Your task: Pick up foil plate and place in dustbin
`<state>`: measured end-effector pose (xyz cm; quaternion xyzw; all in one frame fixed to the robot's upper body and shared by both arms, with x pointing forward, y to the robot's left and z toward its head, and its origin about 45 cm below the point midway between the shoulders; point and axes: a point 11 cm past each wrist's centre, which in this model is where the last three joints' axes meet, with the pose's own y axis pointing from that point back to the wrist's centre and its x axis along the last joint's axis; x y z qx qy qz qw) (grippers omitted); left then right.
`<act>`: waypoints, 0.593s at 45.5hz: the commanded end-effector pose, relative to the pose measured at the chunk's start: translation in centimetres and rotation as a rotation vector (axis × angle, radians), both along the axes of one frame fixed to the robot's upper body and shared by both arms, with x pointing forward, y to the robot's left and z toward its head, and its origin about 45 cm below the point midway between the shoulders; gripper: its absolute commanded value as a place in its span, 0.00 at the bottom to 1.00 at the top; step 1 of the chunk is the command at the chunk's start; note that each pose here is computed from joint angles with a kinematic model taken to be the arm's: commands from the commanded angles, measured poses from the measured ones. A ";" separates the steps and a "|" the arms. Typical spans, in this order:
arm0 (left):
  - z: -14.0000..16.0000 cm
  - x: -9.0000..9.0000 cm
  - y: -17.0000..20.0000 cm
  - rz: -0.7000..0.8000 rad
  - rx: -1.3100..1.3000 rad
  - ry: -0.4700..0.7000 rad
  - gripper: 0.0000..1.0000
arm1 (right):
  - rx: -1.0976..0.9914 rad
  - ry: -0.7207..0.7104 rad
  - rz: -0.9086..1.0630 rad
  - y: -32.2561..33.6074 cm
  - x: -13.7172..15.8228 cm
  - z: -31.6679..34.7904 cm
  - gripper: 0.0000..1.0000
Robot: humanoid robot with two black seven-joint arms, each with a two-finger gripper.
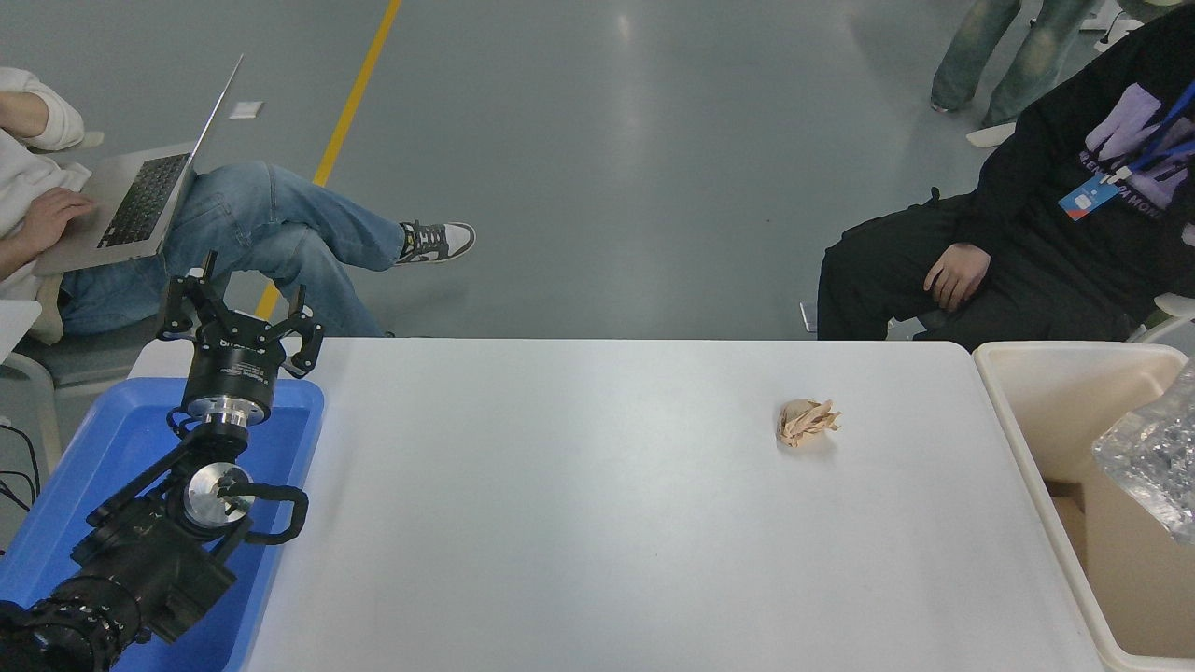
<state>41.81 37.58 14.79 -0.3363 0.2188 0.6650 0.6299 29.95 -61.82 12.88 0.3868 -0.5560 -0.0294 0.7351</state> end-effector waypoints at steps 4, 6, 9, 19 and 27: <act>0.0 0.0 0.0 0.001 -0.001 0.000 0.99 | 0.003 -0.033 -0.011 0.3 0.3 0.0 0.85; 0.0 0.0 0.0 0.002 0.000 0.001 0.99 | 0.014 -0.034 -0.019 0.0 0.3 0.5 0.85; 0.0 0.0 0.0 0.000 0.000 0.000 0.99 | 0.044 -0.051 -0.035 -0.4 0.7 1.9 0.89; 0.0 0.0 0.0 0.000 0.000 0.000 0.99 | 0.164 -0.023 -0.023 1.2 1.5 4.3 1.00; 0.0 0.0 0.0 0.000 0.000 0.000 0.99 | 0.182 0.134 0.059 3.6 1.0 7.1 1.00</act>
